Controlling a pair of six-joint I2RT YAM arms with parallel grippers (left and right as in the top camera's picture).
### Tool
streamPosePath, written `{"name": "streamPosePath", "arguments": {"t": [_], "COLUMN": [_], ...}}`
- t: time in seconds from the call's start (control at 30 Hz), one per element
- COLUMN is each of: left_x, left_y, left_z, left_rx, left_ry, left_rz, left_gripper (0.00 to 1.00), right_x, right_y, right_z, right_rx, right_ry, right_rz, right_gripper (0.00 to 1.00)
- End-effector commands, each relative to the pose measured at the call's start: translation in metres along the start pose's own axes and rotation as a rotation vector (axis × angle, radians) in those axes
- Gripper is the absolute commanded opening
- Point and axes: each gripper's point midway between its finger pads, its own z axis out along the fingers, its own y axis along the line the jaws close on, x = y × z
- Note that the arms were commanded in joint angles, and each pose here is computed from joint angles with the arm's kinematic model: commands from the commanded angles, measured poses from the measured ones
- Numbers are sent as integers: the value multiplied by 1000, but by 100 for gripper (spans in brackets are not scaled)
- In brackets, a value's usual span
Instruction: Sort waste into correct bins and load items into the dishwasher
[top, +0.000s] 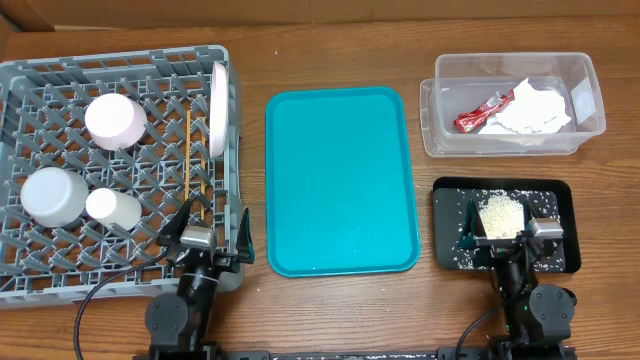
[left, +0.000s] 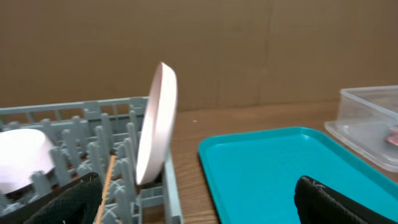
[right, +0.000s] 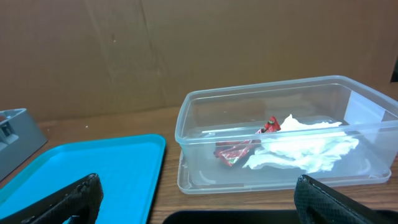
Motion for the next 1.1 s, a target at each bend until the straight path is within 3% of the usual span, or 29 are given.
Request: {"name": "streamPosePath", "arguments": {"t": [0.0,0.1,1.07], "left_x": [-2,26,26], "left_y": [13,17,20], "left_z": [-3,-5,-5], "left_rx": [-83,-104,-119], "left_ry": [-14,97,100], "left_rz": [10,-1,15], "left_gripper": [100,100,100], "right_x": [2,2,2], "right_y": [-2,-2,-2], "right_z": [0,0,0], "right_rx": [9,9,9], "right_ry": [-5,-5,-5], "right_rz": [-3,-3,-3], "right_gripper": [100,100,100]}}
